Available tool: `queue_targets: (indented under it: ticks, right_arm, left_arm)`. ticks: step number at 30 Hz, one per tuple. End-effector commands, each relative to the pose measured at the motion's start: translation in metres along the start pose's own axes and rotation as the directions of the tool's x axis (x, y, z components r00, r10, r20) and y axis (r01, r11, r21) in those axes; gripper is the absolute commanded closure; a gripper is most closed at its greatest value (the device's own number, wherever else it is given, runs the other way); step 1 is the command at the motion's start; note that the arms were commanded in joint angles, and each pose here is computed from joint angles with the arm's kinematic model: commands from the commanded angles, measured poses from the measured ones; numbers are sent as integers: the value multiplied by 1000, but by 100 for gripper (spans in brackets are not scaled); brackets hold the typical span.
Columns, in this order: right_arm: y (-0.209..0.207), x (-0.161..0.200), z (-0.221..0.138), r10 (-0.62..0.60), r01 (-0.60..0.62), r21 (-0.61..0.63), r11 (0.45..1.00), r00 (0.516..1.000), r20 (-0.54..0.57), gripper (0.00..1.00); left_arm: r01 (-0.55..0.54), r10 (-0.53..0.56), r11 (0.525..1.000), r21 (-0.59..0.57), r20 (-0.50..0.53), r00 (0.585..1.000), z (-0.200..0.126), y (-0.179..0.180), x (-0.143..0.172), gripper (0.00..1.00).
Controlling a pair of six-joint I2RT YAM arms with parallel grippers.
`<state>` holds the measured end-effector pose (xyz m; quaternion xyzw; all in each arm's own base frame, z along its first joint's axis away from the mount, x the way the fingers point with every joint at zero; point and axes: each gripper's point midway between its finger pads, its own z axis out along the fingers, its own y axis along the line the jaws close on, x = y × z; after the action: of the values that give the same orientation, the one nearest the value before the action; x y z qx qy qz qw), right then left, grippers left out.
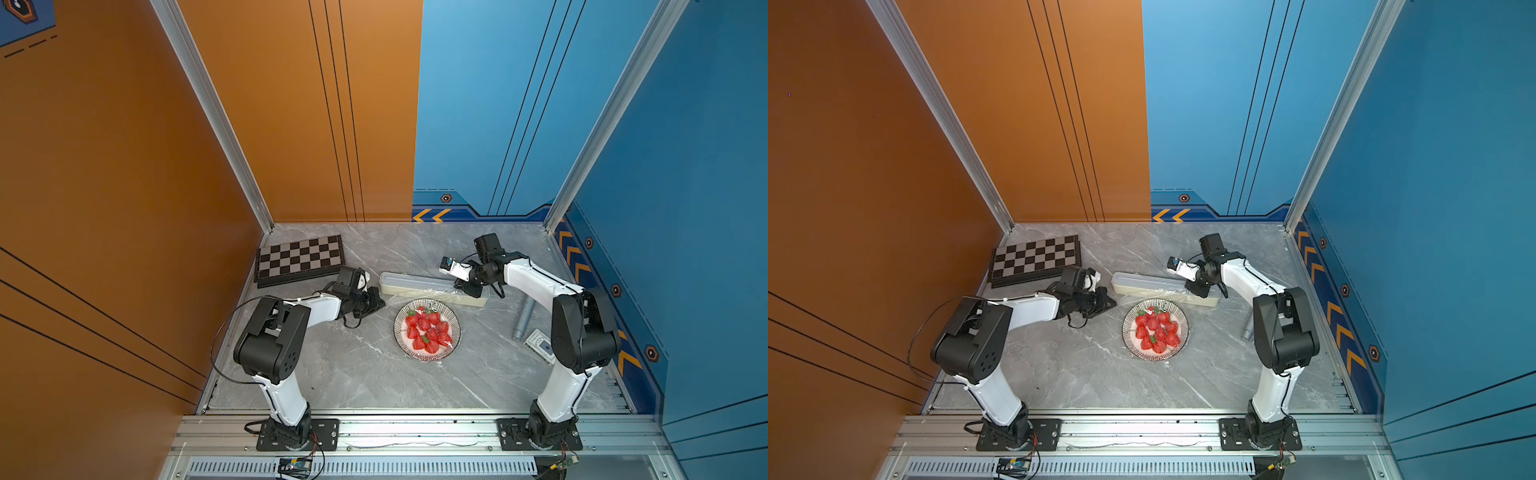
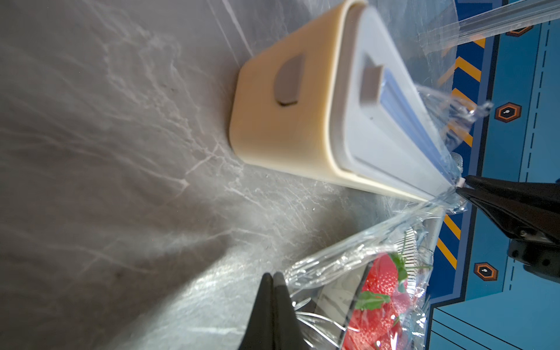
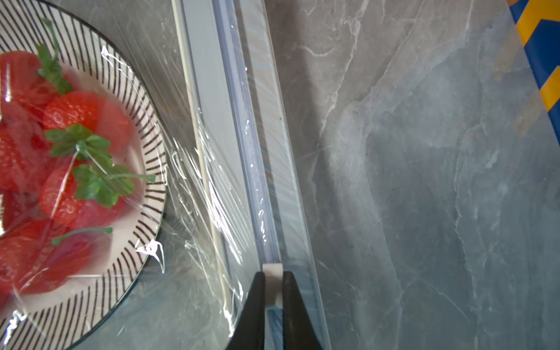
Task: Wrap the plate with plastic wrap
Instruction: Tear off the plastic wrap from the plastic wrap cutting box.
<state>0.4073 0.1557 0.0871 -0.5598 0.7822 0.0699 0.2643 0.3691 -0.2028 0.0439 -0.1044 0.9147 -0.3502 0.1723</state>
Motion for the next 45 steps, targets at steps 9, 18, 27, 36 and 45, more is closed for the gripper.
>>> queue_targets:
  ticks: [9, 18, 27, 36, 45]
  right_arm:
    - [2, 75, -8, 78, -73, 30, 997, 972, -224, 92]
    - [8, 66, -3, 64, -65, 3, 998, 978, -196, 92]
    - [9, 56, 1, 51, -53, -5, 999, 982, -180, 93]
    - [9, 54, 4, 43, -45, -8, 999, 982, -184, 93]
    - [8, 54, 3, 42, -44, -5, 999, 982, -184, 93]
  left_arm:
    - [11, -11, 997, -80, -3, 1000, 1, 18, 1, 100]
    - [-47, 48, 998, -50, 19, 999, -12, -5, -14, 53]
    - [-124, 134, 987, -103, 96, 986, -36, -40, -72, 22]
    - [-151, 159, 974, -169, 37, 987, 5, -41, -89, 16]
    - [-152, 155, 972, -181, 5, 988, 19, -32, -85, 20]
